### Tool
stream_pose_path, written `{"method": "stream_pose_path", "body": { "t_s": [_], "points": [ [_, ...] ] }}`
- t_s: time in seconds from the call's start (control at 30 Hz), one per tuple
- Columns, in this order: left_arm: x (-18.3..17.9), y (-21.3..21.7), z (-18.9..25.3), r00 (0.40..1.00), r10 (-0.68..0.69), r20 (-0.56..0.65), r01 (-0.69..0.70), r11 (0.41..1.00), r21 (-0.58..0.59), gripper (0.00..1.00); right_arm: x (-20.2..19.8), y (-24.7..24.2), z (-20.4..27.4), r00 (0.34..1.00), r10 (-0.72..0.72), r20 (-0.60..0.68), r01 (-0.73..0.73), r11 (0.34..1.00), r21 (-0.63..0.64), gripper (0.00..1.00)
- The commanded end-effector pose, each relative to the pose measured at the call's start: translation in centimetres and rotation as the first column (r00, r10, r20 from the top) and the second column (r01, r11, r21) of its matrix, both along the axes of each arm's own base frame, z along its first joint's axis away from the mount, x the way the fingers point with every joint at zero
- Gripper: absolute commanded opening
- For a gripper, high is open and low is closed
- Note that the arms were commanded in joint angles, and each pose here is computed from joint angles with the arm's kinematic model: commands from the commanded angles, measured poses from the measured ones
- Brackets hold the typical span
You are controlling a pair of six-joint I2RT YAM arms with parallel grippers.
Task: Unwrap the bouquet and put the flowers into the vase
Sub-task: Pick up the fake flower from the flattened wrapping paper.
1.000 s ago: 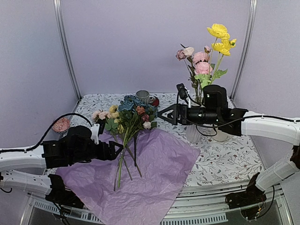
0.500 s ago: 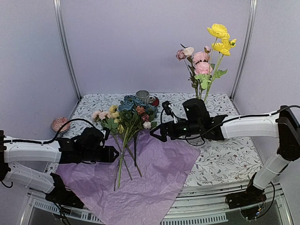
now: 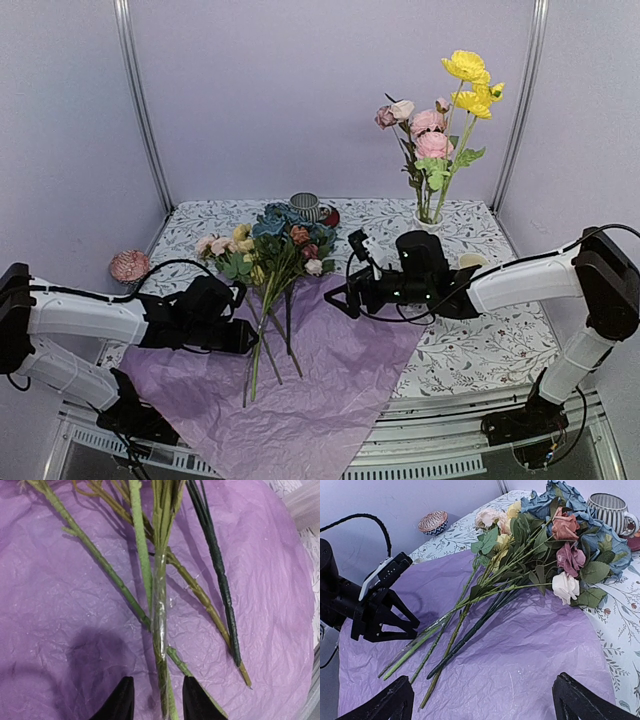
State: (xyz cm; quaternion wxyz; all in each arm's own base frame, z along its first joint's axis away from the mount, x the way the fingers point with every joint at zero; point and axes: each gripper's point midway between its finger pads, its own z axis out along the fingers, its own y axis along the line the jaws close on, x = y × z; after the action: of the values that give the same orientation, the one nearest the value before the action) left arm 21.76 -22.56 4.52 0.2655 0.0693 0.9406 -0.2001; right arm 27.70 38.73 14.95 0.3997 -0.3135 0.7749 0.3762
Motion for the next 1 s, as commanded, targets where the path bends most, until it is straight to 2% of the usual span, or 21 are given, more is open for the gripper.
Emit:
{"method": "stream_pose_path", "body": {
  "t_s": [0.0, 0.27, 0.73, 0.97],
  "points": [
    [0.7, -0.7, 0.0, 1.000, -0.016, -0.003, 0.016, 1.000, -0.005, 0.27, 0.2, 0.5, 0.2, 0.998, 0.001, 0.057, -0.003, 0.999, 0.034, 0.99],
    [0.5, -0.7, -0.6, 1.000, -0.011, -0.026, 0.011, 1.000, -0.004, 0.23, 0.1, 0.6, 0.0, 0.999, 0.008, 0.050, -0.010, 0.999, 0.039, 0.99],
    [0.4, -1.5, -0.4, 0.999, -0.026, -0.044, 0.024, 0.999, -0.040, 0.00, 0.1, 0.7, -0.3, 0.999, 0.010, 0.040, -0.012, 0.999, 0.040, 0.99],
    [1.0, -1.6, 2.1, 1.000, -0.014, 0.006, 0.015, 0.997, -0.073, 0.00, 0.1, 0.6, -0.4, 0.999, 0.004, 0.040, -0.006, 0.999, 0.040, 0.99]
  ]
}}
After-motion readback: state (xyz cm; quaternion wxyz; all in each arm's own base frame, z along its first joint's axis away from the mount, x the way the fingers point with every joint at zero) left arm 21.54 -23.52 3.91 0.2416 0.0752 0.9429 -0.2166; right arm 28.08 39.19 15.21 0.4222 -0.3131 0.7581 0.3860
